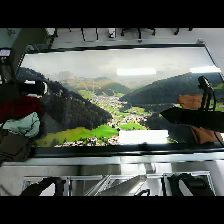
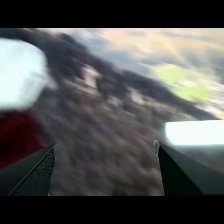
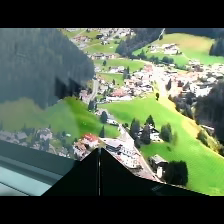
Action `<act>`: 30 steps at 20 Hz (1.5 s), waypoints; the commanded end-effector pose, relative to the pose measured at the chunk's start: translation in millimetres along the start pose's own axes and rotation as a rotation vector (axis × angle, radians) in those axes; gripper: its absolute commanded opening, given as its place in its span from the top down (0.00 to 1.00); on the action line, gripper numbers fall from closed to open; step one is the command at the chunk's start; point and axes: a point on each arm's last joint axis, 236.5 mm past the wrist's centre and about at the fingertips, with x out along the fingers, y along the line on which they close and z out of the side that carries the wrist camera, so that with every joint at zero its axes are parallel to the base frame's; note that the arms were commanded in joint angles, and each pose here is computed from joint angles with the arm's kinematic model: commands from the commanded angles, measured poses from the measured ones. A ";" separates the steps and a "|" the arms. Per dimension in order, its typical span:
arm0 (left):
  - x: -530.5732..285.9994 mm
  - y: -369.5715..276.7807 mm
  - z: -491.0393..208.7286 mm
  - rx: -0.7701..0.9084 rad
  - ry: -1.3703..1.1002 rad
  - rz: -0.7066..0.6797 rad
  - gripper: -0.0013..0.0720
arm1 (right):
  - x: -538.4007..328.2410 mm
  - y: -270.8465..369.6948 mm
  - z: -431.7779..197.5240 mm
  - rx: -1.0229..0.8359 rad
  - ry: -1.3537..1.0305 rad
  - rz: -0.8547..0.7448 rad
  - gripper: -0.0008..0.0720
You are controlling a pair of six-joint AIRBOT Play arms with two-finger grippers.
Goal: Fold the shirts.
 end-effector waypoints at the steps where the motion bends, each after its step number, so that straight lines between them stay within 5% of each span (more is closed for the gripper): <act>1: 110.4 58.0 5.3 0.189 0.071 0.189 0.02 | -0.1 -0.1 0.1 0.000 -0.001 -0.001 0.96; 6: 240.1 79.5 -69.4 0.185 0.304 0.190 0.02 | -0.2 -0.2 0.3 0.001 -0.002 -0.001 0.96; 12: 271.6 129.7 -117.7 0.219 0.480 0.328 0.03 | -0.2 -0.2 0.2 0.001 -0.001 0.000 0.96; 13: 270.6 132.2 -119.2 0.190 0.491 0.339 0.40 | -0.2 -0.3 0.3 0.001 -0.002 -0.001 0.96; 14: 266.0 134.5 -119.1 0.167 0.506 0.348 0.96 | -0.2 -0.3 0.3 0.001 -0.002 -0.001 0.96; 22: 150.6 57.6 58.1 0.125 0.122 0.314 0.96 | -0.2 -0.4 0.3 0.000 -0.002 -0.001 0.96; 25: 48.4 -24.7 118.4 0.067 -0.030 0.122 0.96 | -0.1 -0.4 0.4 -0.007 -0.002 -0.001 0.96; 30: -98.1 -186.5 87.6 0.075 0.061 -0.392 0.96 | -0.2 0.7 0.5 -0.005 -0.003 0.004 0.96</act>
